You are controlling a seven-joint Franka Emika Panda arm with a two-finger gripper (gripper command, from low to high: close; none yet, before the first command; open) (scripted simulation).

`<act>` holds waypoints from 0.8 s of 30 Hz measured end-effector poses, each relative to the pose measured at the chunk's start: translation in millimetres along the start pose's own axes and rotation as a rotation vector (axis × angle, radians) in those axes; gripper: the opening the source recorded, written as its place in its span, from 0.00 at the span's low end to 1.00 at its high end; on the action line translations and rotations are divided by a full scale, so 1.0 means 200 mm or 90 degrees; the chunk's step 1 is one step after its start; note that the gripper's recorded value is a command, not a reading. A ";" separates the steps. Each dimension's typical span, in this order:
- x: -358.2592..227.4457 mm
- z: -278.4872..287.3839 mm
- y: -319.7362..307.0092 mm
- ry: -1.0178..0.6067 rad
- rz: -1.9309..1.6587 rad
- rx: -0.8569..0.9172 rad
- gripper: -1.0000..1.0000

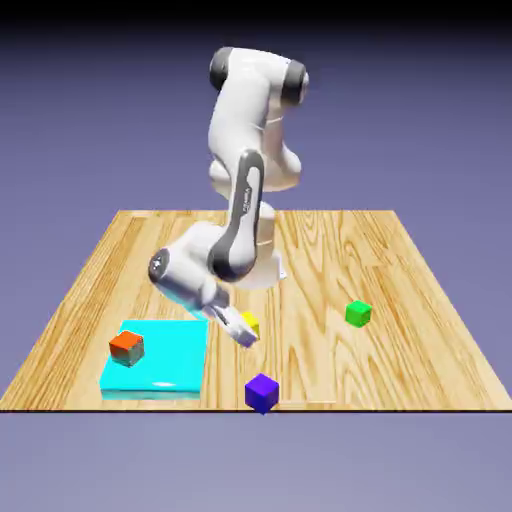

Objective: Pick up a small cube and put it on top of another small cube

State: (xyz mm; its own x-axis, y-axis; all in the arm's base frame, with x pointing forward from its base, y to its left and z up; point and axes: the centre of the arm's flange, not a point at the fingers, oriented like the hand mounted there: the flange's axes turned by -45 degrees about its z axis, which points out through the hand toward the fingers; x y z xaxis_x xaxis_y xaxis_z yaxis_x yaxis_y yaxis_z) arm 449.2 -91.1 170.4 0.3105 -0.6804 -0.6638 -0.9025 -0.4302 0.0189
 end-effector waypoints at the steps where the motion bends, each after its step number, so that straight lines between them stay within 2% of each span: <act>1: 0.01 -0.03 -0.04 0.001 0.002 0.002 0.00; 12: -0.04 -0.29 -0.62 0.041 -0.037 -0.013 0.00; 24: 0.14 -0.06 -0.53 0.012 0.008 -0.041 0.00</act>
State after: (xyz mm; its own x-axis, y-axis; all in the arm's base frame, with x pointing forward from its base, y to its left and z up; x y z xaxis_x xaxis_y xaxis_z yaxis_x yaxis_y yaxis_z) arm 556.8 -71.9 158.3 0.3052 -0.6966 -0.6493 -0.8854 -0.4585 0.0758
